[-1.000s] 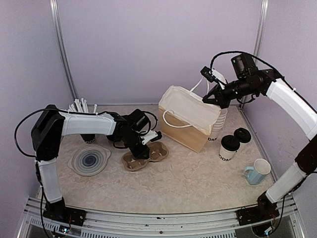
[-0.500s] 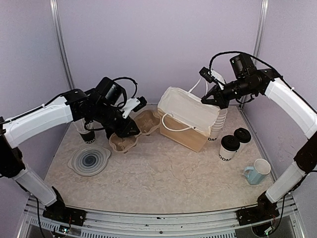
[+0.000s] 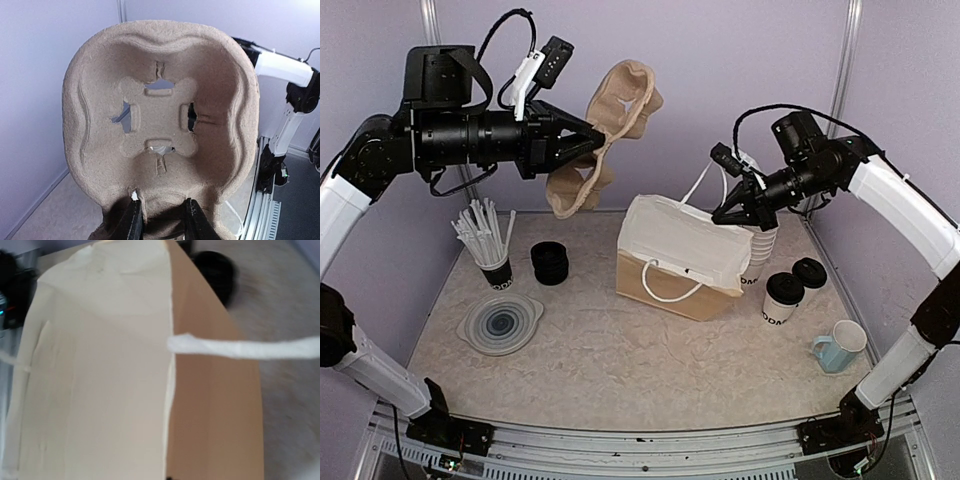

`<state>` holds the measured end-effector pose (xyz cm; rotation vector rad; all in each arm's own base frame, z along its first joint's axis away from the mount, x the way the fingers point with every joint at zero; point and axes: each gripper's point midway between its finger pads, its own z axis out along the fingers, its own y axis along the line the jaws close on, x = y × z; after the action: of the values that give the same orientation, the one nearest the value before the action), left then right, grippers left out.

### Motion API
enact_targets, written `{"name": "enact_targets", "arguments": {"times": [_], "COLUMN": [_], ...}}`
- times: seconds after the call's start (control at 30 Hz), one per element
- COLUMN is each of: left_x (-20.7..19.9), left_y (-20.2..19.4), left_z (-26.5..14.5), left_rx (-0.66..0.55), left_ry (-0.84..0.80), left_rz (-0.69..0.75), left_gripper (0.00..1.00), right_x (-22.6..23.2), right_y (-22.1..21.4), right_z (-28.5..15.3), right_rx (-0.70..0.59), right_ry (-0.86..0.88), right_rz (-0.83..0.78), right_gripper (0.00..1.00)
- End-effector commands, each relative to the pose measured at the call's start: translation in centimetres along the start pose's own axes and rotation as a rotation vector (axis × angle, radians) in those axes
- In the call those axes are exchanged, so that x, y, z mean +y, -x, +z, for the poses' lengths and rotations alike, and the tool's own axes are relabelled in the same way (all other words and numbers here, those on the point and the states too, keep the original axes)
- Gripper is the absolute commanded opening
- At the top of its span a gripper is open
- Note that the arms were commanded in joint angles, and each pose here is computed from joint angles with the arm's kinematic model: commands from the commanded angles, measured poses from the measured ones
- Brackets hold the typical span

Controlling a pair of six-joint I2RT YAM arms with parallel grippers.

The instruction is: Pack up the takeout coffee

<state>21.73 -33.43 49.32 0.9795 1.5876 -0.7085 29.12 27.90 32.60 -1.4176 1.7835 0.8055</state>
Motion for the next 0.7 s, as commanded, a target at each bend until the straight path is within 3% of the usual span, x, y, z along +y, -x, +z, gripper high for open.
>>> {"name": "enact_targets", "arguments": {"times": [0.0, 0.17, 0.67], "left_x": [-3.6, -6.9, -10.2], "left_y": [3.6, 4.1, -5.0], "left_z": [0.7, 2.8, 9.5], "left_rx": [-0.156, -0.206, -0.016], "left_ry": [-0.162, -0.297, -0.461], "left_rz": [0.027, 0.056, 0.043], "left_gripper": [0.23, 0.23, 0.22], "right_x": [3.7, 5.6, 7.3], "right_y": [0.5, -0.1, -1.2], "right_z": [0.6, 1.9, 3.8], "right_rx": [-0.015, 0.004, 0.047], "right_ry": [0.131, 0.212, 0.319], "right_rz": [-0.042, -0.047, -0.04], "right_gripper": [0.0, 0.0, 0.0]}}
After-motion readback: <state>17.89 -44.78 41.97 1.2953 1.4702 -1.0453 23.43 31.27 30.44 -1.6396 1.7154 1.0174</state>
